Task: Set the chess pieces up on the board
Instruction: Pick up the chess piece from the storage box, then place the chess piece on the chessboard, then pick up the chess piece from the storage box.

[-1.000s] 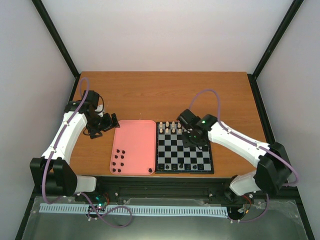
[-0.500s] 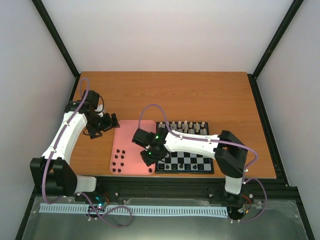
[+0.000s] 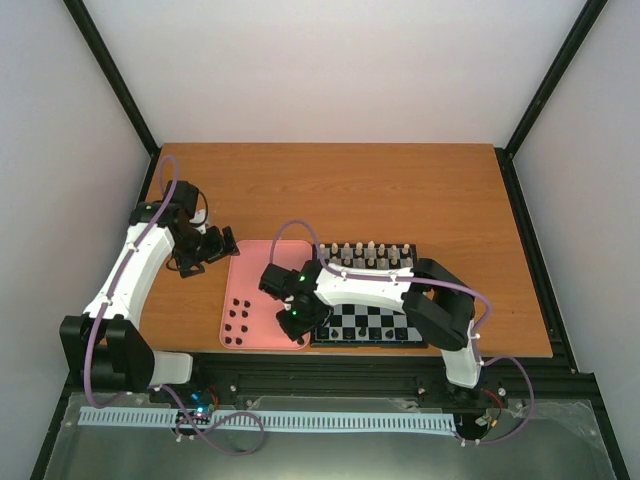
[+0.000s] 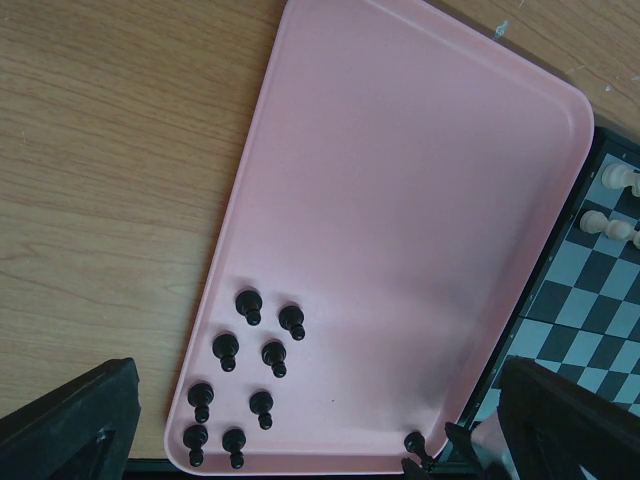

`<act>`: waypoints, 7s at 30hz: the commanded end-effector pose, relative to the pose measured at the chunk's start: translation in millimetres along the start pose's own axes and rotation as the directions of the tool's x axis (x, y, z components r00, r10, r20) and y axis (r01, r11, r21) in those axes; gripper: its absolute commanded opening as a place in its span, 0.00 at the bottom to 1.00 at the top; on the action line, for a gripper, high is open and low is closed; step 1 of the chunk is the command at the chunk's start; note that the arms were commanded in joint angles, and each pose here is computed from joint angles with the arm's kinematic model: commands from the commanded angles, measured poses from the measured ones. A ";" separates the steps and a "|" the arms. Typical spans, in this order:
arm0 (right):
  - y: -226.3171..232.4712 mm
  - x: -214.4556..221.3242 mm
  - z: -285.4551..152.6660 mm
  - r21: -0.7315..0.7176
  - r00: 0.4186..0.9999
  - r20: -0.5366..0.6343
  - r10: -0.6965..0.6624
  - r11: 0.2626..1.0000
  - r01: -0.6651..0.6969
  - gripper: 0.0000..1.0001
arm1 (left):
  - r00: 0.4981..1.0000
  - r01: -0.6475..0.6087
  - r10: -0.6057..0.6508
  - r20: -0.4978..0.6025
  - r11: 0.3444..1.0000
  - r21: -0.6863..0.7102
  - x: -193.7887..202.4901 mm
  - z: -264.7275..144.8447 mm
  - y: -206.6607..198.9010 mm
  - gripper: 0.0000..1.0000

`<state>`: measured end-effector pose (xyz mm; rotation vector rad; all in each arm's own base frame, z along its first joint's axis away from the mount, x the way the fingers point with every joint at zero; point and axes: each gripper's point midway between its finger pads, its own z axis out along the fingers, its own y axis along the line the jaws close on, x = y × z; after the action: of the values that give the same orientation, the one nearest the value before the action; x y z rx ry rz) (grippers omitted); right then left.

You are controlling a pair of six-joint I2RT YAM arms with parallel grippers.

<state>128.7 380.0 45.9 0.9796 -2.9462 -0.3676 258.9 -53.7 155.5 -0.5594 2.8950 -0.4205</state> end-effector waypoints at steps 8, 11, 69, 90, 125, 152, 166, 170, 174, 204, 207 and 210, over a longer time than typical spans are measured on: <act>9.1 5.0 10.5 -0.025 0.998 -0.050 -0.028 0.999 0.027 0.36 | 1.000 -0.024 0.024 0.010 1.000 0.003 -2.8 -0.1 0.1 1.00; 9.2 7.4 11.0 -0.029 0.998 -0.058 -0.026 0.999 0.024 0.35 | 1.000 -0.025 0.025 0.008 1.000 0.001 -2.8 1.3 0.6 1.00; -219.0 116.1 -109.9 0.107 0.802 0.200 0.563 0.801 -0.589 0.03 | 1.000 -0.027 0.027 0.006 0.998 0.049 -2.3 -2.9 -8.8 1.00; -216.1 162.5 -67.0 0.124 0.761 0.070 0.645 0.751 -0.648 0.04 | 1.000 -0.027 0.027 -0.005 0.999 0.046 2.4 -0.4 -6.1 1.00; -223.1 163.1 -52.8 0.154 0.769 0.029 0.639 0.757 -0.635 0.18 | 1.000 -0.026 0.026 -0.006 0.999 0.026 0.0 3.4 -3.1 1.00; -216.2 23.5 -151.5 0.056 0.776 0.382 0.502 0.826 -0.561 0.41 | 1.000 -0.024 0.024 0.007 0.999 0.023 -1.8 -0.9 -3.4 1.00; -28.2 -119.6 -109.9 -0.107 0.911 0.383 0.154 0.987 -0.122 0.44 | 0.951 0.129 -0.061 0.303 0.969 -0.209 -32.2 -63.6 36.4 1.00; 5.1 -129.0 -77.8 -0.142 0.940 0.329 0.090 0.989 -0.045 0.47 | 0.895 0.239 -0.085 0.437 0.920 -0.311 -40.4 -97.5 60.0 1.00; 32.7 -140.3 -55.7 -0.172 0.956 0.291 0.045 0.985 0.006 0.47 | 0.842 0.306 -0.116 0.526 0.907 -0.290 -44.6 -122.8 62.9 1.00; 61.2 -133.3 31.1 -0.118 0.995 0.101 -0.015 0.993 0.027 0.35 | 0.854 0.251 -0.120 0.506 0.947 -0.199 -41.2 -120.7 45.9 1.00; 61.7 -135.8 32.3 -0.111 0.994 0.104 -0.022 0.993 0.033 0.34 | 0.854 0.247 -0.113 0.507 0.947 -0.205 -41.9 -120.7 46.3 1.00; 59.2 -133.1 36.6 -0.103 0.996 0.087 -0.020 0.994 0.029 0.29 | 0.856 0.243 -0.109 0.505 0.947 -0.209 -42.6 -119.7 46.3 1.00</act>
<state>202.7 509.9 34.7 0.9896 -2.9732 -0.5896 252.9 32.7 256.9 -0.8540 2.4337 0.1007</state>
